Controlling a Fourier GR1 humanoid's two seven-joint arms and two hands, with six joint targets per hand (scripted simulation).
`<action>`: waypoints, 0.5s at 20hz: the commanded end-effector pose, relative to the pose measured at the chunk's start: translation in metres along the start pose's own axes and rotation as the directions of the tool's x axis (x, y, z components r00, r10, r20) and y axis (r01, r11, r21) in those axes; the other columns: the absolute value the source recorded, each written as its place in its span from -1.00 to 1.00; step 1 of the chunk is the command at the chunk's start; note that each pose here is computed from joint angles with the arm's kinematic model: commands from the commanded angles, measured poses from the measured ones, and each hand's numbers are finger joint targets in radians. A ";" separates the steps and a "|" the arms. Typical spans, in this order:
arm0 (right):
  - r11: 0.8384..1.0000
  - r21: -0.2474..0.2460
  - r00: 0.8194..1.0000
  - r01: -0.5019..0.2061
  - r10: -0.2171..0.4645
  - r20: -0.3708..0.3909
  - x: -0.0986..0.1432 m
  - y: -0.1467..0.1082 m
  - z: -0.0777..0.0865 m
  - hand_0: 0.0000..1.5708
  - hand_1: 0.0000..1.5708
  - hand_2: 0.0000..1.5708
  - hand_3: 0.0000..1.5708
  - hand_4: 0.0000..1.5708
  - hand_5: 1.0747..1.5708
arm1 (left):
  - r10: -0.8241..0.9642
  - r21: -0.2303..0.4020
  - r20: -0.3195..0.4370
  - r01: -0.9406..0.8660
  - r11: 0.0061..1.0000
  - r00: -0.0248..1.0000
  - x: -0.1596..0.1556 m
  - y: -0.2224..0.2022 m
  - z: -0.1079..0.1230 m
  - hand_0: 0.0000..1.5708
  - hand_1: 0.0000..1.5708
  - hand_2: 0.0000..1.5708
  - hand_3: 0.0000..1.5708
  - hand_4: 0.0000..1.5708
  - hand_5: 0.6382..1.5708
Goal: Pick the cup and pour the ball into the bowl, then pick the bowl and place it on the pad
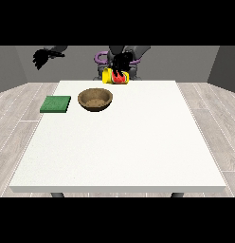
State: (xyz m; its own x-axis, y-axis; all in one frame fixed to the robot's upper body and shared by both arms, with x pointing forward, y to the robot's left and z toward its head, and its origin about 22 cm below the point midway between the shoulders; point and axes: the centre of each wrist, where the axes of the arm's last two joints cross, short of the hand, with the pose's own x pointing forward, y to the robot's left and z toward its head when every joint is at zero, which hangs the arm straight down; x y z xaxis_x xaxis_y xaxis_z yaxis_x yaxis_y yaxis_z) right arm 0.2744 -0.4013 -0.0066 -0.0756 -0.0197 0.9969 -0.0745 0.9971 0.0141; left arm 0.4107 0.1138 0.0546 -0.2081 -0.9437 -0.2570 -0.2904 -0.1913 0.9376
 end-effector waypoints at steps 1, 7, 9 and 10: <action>1.000 0.016 1.000 0.015 -0.015 0.000 -0.004 0.000 -0.001 -1.00 -1.00 -1.00 -1.00 -1.00 1.00 | -0.216 -0.013 0.122 0.219 0.976 0.969 0.039 0.006 -0.001 0.90 0.90 1.00 1.00 1.00 -0.18; 1.000 0.017 0.998 0.022 -0.021 -0.063 -0.011 0.006 0.002 -1.00 -1.00 -1.00 -1.00 -1.00 1.00 | -0.519 -0.035 0.272 0.548 0.836 0.810 0.057 -0.017 0.017 0.91 0.91 1.00 1.00 0.90 0.28; 0.999 -0.034 1.000 0.002 -0.003 -0.021 -0.005 -0.024 0.014 -1.00 -1.00 -1.00 -1.00 -1.00 1.00 | -0.588 0.065 0.294 0.598 0.799 0.753 0.067 0.000 0.009 0.87 0.87 1.00 1.00 0.89 0.24; 1.000 -0.006 0.999 0.023 -0.023 -0.027 -0.023 -0.011 0.024 -1.00 -1.00 -1.00 -1.00 -1.00 1.00 | -0.588 0.037 0.323 0.612 0.790 0.741 0.068 0.003 0.007 0.86 0.86 1.00 1.00 0.92 0.16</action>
State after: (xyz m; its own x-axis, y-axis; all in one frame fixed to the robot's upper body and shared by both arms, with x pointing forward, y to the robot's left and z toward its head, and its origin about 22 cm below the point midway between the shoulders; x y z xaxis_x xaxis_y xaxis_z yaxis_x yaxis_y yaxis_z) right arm 0.2668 -0.4128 -0.0169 -0.0596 -0.0339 0.9976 -0.0656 0.9974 0.0300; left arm 0.3939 0.0614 0.0403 -0.2738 -0.6216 -0.7339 -0.3749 -0.6338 0.6766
